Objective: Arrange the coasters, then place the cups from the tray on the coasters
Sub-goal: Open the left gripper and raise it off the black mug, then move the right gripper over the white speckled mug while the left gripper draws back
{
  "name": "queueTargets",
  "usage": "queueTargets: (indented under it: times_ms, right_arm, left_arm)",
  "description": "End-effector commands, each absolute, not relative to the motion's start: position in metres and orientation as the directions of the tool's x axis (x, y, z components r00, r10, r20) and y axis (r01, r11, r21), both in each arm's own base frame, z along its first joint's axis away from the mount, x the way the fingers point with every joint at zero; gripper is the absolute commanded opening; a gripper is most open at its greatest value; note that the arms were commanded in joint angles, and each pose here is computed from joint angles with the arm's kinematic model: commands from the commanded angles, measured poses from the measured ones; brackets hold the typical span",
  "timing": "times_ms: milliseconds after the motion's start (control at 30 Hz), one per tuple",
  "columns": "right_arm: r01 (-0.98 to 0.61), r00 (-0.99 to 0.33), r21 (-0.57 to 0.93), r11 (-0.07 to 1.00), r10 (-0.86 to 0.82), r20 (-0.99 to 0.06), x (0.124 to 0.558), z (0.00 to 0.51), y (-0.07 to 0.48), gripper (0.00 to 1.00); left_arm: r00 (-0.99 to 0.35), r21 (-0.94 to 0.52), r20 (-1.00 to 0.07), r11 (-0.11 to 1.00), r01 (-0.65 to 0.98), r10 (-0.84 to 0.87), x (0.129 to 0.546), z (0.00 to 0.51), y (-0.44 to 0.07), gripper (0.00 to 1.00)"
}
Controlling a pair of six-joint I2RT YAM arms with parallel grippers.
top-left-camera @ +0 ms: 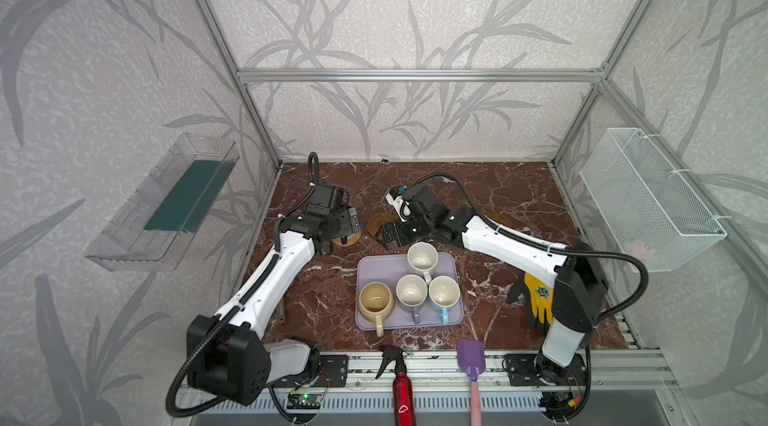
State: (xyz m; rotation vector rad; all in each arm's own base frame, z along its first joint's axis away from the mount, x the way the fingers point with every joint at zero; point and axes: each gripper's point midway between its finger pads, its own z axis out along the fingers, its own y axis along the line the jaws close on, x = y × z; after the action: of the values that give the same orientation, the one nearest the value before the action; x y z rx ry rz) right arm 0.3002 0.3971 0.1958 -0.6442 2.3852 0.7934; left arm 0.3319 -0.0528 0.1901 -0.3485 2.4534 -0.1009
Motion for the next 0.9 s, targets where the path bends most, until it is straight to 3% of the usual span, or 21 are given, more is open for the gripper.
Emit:
queueTargets:
  times_ms: [0,167,433,867]
  right_arm:
    - [-0.584,-0.720,0.333,0.741,-0.282,-0.634,0.286,0.211,0.369,0.99]
    - [-0.558,-0.722,0.271,0.784,-0.298,-0.624,0.266,0.214,0.330,0.99]
    - [-0.517,-0.749,0.200,0.832,-0.327,-0.576,0.240,0.190,0.283,0.99]
    - [-0.520,-0.786,0.216,0.826,-0.364,-0.500,0.236,0.144,0.290,0.77]
  left_arm:
    - [-0.745,-0.254,-0.593,0.949,-0.187,-0.305,0.319,0.214,-0.064,1.00]
    - [-0.777,-0.459,-0.553,0.888,-0.018,-0.301,0.299,0.233,-0.113,0.99]
    - [-0.819,-0.633,-0.525,0.750,0.193,-0.232,0.264,0.245,-0.185,0.99]
    - [-0.858,-0.688,-0.429,0.718,0.107,-0.283,0.254,0.201,-0.205,0.99]
